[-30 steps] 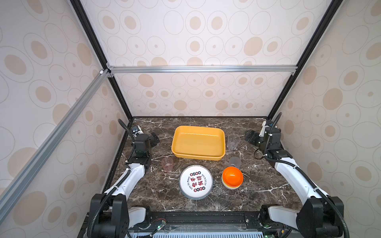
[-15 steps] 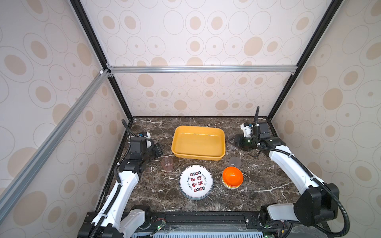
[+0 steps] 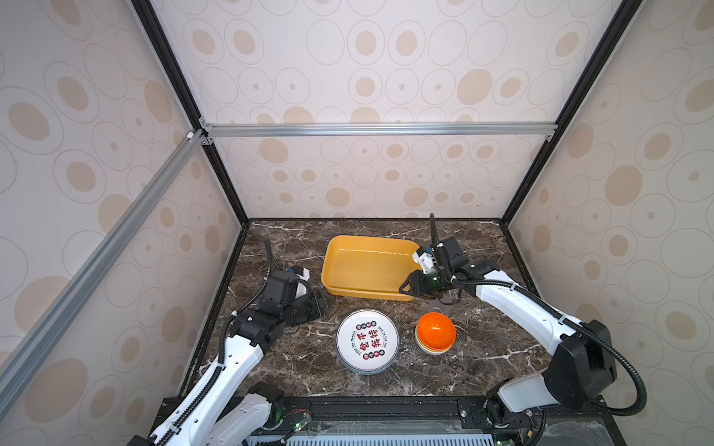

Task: Place the mixed dishes into the plastic bin
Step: 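Move the left gripper to the plate stack while the right gripper reaches it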

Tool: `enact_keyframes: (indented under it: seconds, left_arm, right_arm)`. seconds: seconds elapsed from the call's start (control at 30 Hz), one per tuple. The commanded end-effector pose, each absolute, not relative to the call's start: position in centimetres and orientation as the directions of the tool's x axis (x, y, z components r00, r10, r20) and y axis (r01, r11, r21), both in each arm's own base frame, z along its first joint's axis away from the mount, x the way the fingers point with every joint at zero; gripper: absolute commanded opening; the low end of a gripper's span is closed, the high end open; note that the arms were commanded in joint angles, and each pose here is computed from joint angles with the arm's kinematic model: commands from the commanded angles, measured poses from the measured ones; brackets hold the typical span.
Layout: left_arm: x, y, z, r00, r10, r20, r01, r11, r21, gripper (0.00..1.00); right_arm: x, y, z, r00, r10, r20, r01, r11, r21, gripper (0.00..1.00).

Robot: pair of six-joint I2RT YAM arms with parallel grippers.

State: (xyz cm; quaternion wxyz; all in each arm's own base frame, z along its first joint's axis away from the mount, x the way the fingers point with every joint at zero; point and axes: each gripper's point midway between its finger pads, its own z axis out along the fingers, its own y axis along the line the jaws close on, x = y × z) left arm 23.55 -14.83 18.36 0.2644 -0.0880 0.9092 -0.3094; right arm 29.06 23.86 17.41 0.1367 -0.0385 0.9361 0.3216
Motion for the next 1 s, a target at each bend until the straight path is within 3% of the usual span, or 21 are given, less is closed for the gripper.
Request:
enact_keyframes:
  seconds: [0.0, 0.47, 0.97]
  left_arm:
    - [21.6, -14.7, 16.2, -0.868, -0.356, -0.346, -0.094, 0.803, -0.589, 0.54]
    - [18.0, -16.0, 10.7, -0.914, -0.316, -0.255, -0.159, 0.856, -0.493, 0.54]
    - [17.1, -16.9, 7.4, -0.917, -0.333, -0.218, -0.188, 0.845, -0.501, 0.52]
  right_arm:
    - [28.8, 24.3, 17.0, -0.964, -0.013, -0.267, -0.167, 0.81, 0.563, 0.41]
    - [26.5, 26.3, 13.5, -0.973, -0.116, -0.198, -0.197, 0.866, 0.46, 0.39]
    - [25.4, 27.4, 10.2, -0.978, -0.162, -0.129, -0.2, 0.901, 0.386, 0.36]
